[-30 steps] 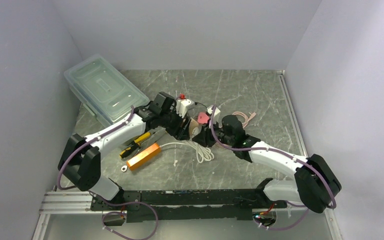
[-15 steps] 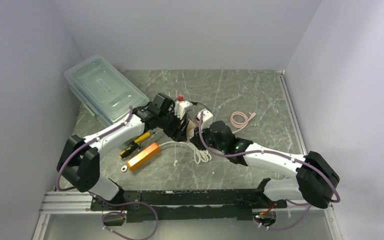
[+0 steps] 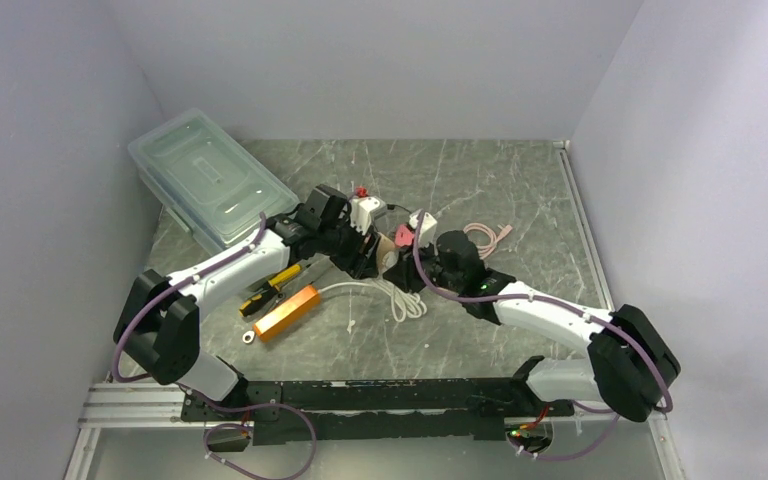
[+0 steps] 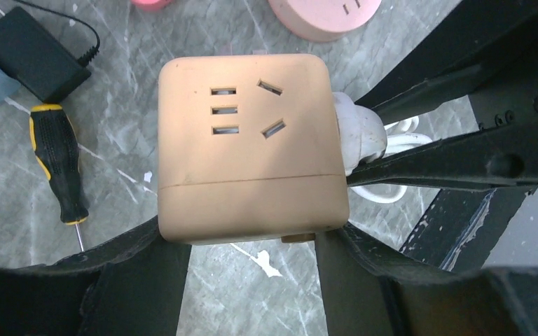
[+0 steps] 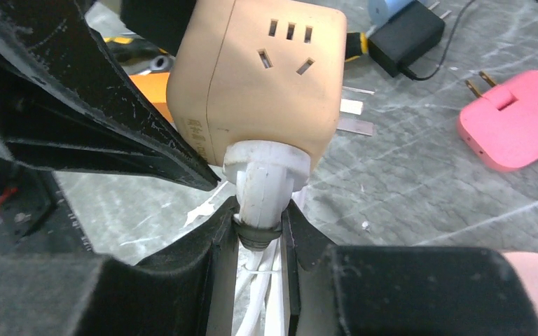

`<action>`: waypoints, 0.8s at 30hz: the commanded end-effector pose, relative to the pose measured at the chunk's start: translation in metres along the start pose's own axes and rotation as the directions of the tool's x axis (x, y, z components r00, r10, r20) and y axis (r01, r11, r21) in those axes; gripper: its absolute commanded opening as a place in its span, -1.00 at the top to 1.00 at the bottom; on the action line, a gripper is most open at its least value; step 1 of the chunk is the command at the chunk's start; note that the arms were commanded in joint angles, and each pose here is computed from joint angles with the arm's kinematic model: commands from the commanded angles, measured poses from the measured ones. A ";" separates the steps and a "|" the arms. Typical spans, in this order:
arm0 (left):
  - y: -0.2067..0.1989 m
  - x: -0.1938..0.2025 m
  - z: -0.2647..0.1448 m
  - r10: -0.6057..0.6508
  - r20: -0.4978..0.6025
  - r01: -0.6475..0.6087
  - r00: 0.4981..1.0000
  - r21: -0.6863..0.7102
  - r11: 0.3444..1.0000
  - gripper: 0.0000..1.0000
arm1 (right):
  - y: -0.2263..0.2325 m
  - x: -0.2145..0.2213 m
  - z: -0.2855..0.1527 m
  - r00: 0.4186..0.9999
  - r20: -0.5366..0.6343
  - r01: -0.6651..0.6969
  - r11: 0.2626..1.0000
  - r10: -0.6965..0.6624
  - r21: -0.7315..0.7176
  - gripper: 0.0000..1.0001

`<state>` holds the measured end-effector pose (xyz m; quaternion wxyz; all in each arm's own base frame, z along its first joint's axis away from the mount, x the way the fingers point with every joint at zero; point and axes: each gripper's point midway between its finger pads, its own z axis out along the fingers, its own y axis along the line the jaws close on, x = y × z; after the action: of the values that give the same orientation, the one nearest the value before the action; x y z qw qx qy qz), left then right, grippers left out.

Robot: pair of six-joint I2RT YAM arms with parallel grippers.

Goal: Pull the plug off the socket
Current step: Remove the plug from the socket.

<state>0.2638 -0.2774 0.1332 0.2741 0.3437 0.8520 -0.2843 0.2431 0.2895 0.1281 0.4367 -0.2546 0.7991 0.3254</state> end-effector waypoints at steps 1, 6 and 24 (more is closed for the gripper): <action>0.024 -0.033 -0.014 0.012 0.110 0.003 0.994 -0.136 0.991 1.00 | 0.047 -0.030 -0.024 0.997 0.081 0.008 0.938 0.021 -0.346 1.00; 0.025 -0.033 -0.014 0.013 0.108 0.003 0.994 -0.141 0.990 1.00 | 0.054 -0.029 -0.026 0.998 0.068 0.019 0.917 0.009 -0.399 1.00; -0.026 -0.045 -0.026 0.047 0.149 -0.071 0.988 0.160 0.985 -0.58 | 0.045 -0.031 -0.030 0.987 0.128 0.129 0.953 -0.097 -0.273 1.00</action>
<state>0.2517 -0.2876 0.1496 0.2593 0.3524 0.8286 -0.3492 0.2222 0.2874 0.1470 0.4214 -0.2955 0.7563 0.4039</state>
